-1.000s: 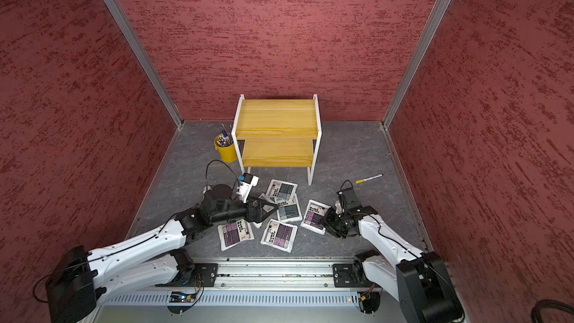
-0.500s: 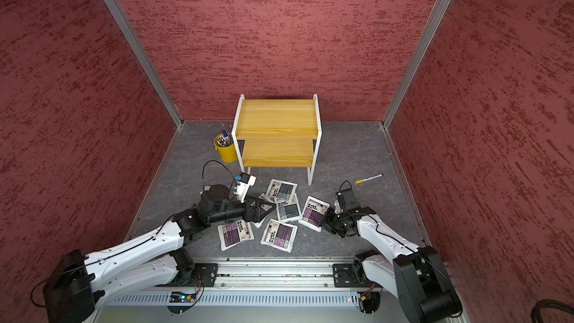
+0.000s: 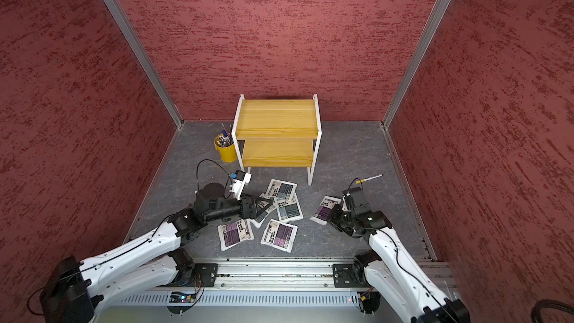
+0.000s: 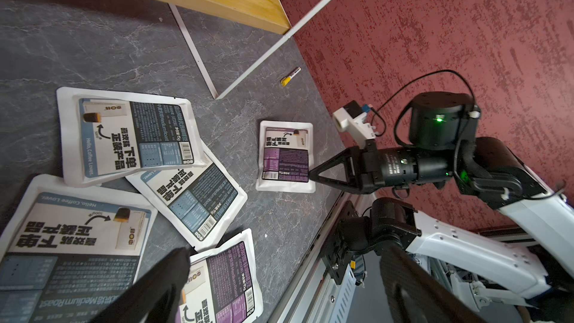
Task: Place the bagged coffee beans on the shelf by color
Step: Pick up the bagged coffee beans at the center of the board, then place the bagged coffee beans on the shelf, then pick up the bagged coffee beans at the center of the board.
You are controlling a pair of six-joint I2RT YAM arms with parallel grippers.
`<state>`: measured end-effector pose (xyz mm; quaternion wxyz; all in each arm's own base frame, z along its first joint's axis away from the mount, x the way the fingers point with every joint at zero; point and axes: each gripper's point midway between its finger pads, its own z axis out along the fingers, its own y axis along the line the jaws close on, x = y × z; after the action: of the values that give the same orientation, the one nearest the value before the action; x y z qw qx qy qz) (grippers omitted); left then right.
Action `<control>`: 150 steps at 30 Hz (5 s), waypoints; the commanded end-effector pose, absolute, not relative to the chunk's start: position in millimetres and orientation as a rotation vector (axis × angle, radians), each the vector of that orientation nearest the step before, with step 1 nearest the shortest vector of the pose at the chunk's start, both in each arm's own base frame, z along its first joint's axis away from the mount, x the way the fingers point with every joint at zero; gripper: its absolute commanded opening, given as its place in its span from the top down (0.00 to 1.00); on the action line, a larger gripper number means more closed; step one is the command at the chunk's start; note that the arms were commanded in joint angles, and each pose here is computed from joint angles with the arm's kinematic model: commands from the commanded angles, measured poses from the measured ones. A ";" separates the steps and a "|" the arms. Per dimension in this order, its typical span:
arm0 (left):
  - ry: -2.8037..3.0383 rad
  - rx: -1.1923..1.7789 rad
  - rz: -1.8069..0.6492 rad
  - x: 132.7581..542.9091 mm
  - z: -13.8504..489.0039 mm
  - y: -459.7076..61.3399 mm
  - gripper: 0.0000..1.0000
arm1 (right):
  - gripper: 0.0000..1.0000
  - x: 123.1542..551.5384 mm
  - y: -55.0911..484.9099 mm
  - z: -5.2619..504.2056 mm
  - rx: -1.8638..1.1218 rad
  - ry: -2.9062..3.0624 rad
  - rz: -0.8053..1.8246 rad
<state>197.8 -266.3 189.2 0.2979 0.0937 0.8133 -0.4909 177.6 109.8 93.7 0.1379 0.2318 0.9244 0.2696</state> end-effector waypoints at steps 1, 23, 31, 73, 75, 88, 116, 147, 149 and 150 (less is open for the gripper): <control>2.114 0.220 -1.378 202.6 213.2 -265.8 0.00 | 1.00 160.3 89.6 112.4 0.695 2.693 0.638; 1.873 0.286 -1.497 207.2 372.3 -230.5 0.00 | 1.00 282.9 113.7 453.6 0.188 2.102 0.672; 1.827 0.166 -1.471 227.7 403.5 -194.3 0.00 | 1.00 318.7 186.1 513.7 -0.053 1.995 1.017; 1.805 -0.075 -1.448 270.4 425.6 -135.0 0.00 | 1.00 385.1 338.1 397.1 -0.242 2.357 1.565; 1.809 -0.075 -1.447 271.4 424.4 -135.2 0.00 | 1.00 388.4 337.5 392.3 -0.229 2.369 1.564; 1.820 -0.065 -1.437 270.6 422.1 -136.1 0.00 | 0.68 392.8 332.6 386.4 -0.201 2.388 1.542; 2.133 0.217 -1.295 213.4 323.3 -203.0 0.00 | 0.48 286.2 280.1 393.8 -0.280 2.382 1.252; 2.599 0.288 -1.310 115.7 80.3 -273.7 0.00 | 0.49 182.0 240.6 60.9 -0.001 2.927 1.112; 2.617 0.307 -1.328 111.9 78.6 -278.1 0.00 | 0.48 184.2 241.8 56.4 0.005 2.929 1.114; 2.631 0.315 -1.331 109.8 77.0 -279.2 0.00 | 0.48 184.4 242.6 54.6 0.003 2.931 1.115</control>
<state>111.3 -267.7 67.1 0.0904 0.0949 0.8962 -0.4238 173.8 229.0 47.4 -0.0196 0.0127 0.9453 0.3253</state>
